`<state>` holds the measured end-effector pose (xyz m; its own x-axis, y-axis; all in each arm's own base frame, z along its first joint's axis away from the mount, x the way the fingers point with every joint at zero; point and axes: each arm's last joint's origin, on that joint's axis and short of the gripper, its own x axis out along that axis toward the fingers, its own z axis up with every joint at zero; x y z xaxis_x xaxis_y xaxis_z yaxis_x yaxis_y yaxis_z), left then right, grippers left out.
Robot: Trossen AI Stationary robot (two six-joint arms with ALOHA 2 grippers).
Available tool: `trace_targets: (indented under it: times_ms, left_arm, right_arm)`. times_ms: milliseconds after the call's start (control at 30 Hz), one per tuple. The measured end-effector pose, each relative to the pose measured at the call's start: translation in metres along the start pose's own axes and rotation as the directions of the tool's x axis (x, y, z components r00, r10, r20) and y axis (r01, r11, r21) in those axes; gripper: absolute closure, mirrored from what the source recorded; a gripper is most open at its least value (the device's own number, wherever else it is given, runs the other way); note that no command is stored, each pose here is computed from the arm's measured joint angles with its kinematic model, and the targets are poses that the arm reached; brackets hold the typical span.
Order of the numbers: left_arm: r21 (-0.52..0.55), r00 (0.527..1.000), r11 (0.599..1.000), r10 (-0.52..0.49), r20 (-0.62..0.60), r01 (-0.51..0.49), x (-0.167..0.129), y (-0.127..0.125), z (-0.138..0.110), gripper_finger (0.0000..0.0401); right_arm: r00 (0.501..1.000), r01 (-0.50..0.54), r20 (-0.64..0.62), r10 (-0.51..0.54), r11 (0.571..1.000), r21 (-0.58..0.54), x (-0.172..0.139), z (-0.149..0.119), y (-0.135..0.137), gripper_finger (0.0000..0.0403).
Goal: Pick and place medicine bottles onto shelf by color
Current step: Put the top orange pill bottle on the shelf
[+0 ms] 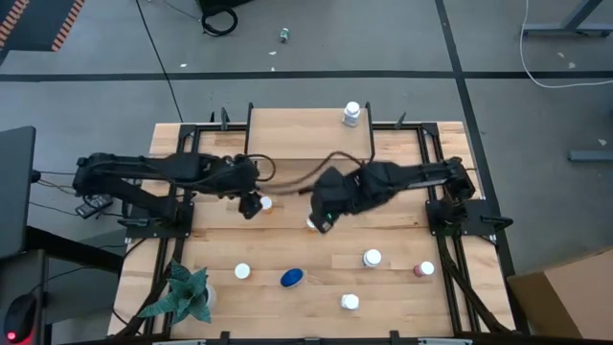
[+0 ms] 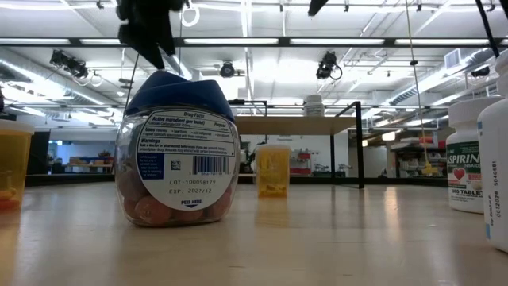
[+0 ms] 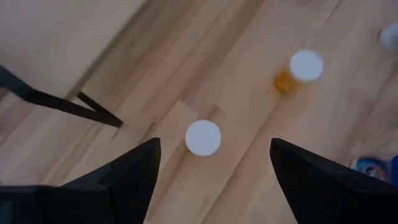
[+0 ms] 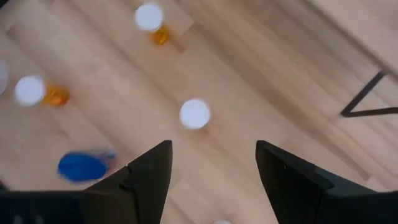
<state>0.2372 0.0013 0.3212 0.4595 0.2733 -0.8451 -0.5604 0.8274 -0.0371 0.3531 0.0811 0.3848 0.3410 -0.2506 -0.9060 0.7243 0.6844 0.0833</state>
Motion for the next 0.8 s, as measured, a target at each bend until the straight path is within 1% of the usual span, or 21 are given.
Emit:
trace_targets:
  times_ms: [100, 167, 300, 400, 533, 600, 667, 800]
  left_arm:
    - [0.019, 0.997, 0.999, -0.029, -0.074, 0.03, 0.015, 0.001, 0.005, 0.0093]
    - [0.034, 0.993, 0.998, -0.055, -0.1, 0.058, 0.022, 0.002, 0.008, 0.0097]
    - [0.09, 0.986, 0.985, -0.141, -0.093, 0.15, 0.029, 0.002, 0.016, 0.0108]
    - [0.101, 0.975, 0.972, -0.204, -0.088, 0.212, 0.032, 0.004, 0.022, 0.0117]
    - [0.095, 0.972, 0.973, -0.195, -0.132, 0.208, 0.045, 0.012, 0.027, 0.0125]
    - [0.09, 0.963, 0.974, -0.19, -0.189, 0.21, 0.055, 0.015, 0.027, 0.0128]
    - [0.081, 0.952, 0.971, -0.199, -0.232, 0.223, 0.066, 0.017, 0.028, 0.013]
    - [0.062, 0.932, 0.978, -0.172, -0.32, 0.202, 0.089, 0.016, 0.026, 0.013]
  right_arm:
    - [0.999, -0.006, 0.033, 0.007, 0.999, -0.033, -0.008, -0.018, 0.011, 0.0164]
    - [0.998, -0.003, 0.069, 0.005, 0.999, -0.035, -0.013, -0.029, 0.016, 0.0164]
    - [0.991, -0.029, 0.132, 0.032, 0.999, -0.024, -0.031, -0.044, 0.017, 0.0164]
    - [0.979, -0.066, 0.192, 0.063, 0.998, 0.006, -0.051, -0.05, 0.009, 0.0164]
    - [0.954, -0.118, 0.283, 0.095, 0.991, 0.066, -0.077, -0.05, -0.008, 0.0164]
    - [0.943, -0.143, 0.316, 0.109, 0.986, 0.086, -0.088, -0.048, -0.018, 0.0164]
    - [0.936, -0.157, 0.331, 0.121, 0.984, 0.084, -0.096, -0.047, -0.025, 0.0164]
    - [0.93, -0.168, 0.34, 0.136, 0.984, 0.065, -0.103, -0.044, -0.034, 0.0164]
